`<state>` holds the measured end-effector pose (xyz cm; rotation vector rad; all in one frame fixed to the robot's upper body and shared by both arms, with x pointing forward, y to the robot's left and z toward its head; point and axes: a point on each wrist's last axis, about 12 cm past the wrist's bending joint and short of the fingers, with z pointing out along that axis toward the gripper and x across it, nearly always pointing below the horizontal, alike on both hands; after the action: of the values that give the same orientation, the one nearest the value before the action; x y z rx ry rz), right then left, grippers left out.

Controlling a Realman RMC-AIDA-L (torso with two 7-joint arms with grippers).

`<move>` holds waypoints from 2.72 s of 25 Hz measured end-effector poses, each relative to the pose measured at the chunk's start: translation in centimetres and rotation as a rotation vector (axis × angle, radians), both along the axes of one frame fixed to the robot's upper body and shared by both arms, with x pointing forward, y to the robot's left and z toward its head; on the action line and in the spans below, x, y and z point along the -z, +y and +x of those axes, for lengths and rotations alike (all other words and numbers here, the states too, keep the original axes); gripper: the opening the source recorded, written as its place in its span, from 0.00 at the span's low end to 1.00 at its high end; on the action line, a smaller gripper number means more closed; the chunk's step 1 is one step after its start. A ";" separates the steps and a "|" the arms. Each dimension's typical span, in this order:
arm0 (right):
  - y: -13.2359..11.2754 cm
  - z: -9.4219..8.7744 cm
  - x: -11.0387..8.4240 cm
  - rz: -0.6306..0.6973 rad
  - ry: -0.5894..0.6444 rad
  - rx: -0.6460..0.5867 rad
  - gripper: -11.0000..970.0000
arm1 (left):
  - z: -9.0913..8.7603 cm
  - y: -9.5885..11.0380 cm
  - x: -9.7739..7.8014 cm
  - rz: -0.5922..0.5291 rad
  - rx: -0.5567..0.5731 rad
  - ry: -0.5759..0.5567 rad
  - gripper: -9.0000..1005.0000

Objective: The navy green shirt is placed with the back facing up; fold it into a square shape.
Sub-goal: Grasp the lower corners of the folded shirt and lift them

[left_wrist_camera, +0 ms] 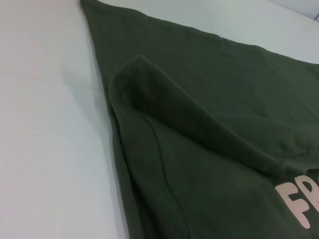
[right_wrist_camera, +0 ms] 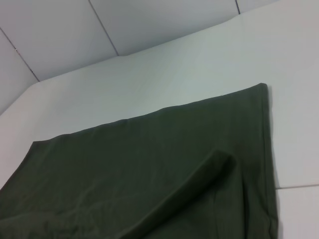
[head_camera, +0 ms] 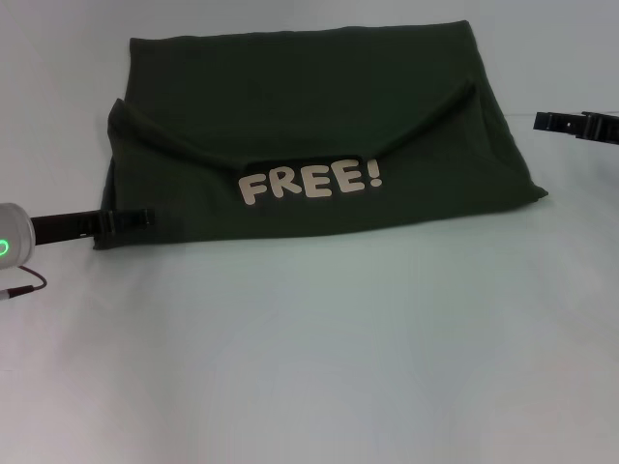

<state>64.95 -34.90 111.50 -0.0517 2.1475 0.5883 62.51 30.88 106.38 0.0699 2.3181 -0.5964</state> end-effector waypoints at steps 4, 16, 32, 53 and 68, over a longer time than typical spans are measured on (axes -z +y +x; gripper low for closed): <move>0.0 0.0 0.0 0.000 0.000 0.000 0.73 | 0.0 -0.1 0.0 0.003 0.003 0.000 0.71; 0.1 0.1 -0.1 -0.001 -0.003 -0.001 0.72 | 0.0 0.1 0.2 0.017 -0.012 -0.002 0.48; 0.2 0.3 -0.2 -0.002 -0.005 -0.002 0.72 | 0.0 0.1 0.3 0.020 -0.016 -0.001 0.43; 0.5 0.4 -0.3 -0.004 -0.008 -0.009 0.72 | -0.1 -0.2 0.7 0.032 -0.018 -0.004 0.27; 1.5 1.0 -0.6 -0.018 -0.014 -0.026 0.72 | -0.2 0.1 0.6 0.029 -0.027 -0.001 0.26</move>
<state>65.93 -33.45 112.05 -0.0932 2.1414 0.5814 62.35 30.95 105.75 0.0524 2.3238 -0.5488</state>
